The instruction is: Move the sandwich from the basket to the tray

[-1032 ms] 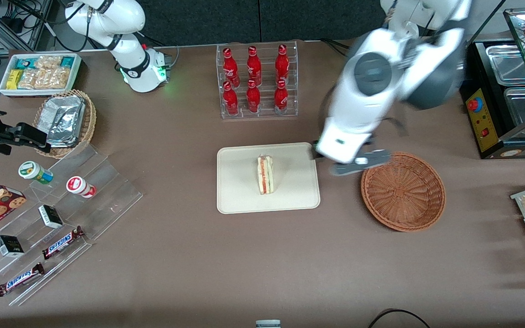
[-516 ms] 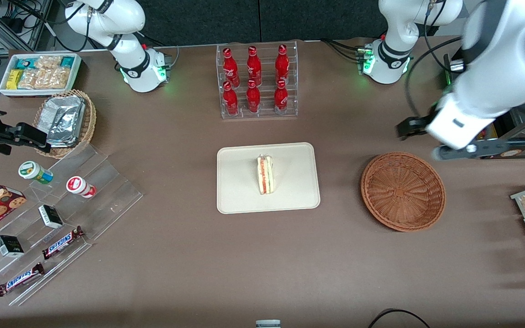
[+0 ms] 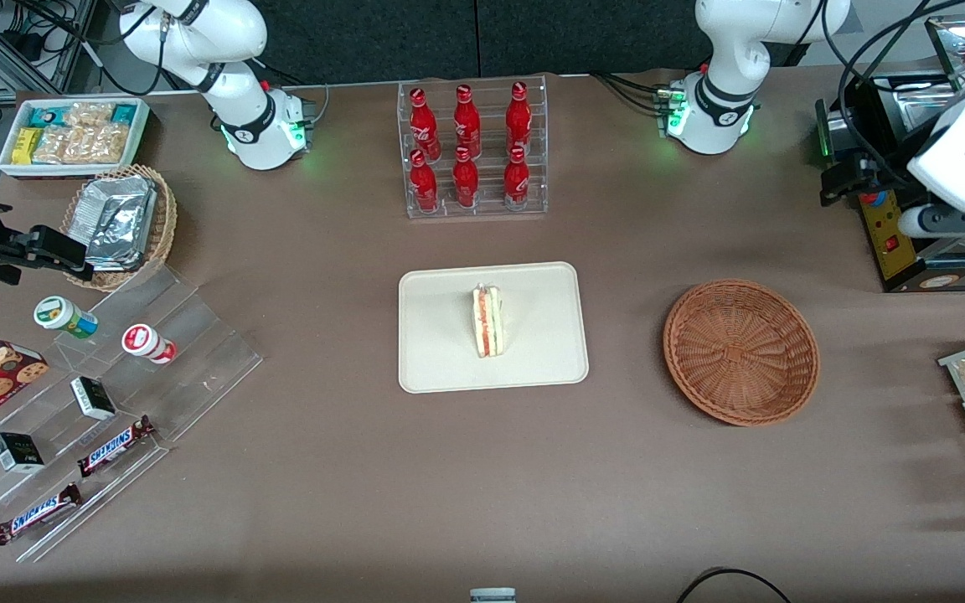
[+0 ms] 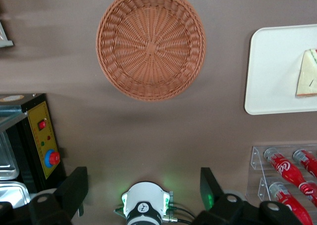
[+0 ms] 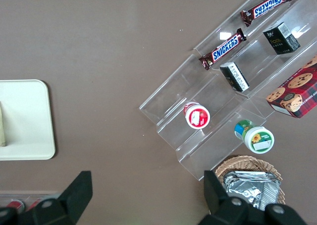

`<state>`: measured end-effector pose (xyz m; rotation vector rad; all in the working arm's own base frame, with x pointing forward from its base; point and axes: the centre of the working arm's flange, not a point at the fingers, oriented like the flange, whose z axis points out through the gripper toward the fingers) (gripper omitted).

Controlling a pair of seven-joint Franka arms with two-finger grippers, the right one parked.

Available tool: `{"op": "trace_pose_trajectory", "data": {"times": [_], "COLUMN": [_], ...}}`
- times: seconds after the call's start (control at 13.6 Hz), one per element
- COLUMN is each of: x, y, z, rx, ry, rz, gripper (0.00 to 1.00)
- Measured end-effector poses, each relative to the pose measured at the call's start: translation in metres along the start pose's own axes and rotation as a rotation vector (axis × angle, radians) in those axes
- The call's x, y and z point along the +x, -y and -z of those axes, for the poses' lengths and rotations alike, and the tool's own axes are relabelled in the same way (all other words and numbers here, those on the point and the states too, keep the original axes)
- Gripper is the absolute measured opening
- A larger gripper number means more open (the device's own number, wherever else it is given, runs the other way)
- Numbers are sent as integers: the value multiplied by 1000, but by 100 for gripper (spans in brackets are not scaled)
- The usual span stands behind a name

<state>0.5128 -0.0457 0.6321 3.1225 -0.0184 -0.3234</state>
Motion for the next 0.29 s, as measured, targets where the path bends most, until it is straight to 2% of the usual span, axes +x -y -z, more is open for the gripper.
{"op": "trace_pose_trajectory", "data": {"times": [0.29], "x": [0], "y": [-2], "z": [0], "rx": [3], "ry": [-6], "rz": [-4], "gripper": [100]}}
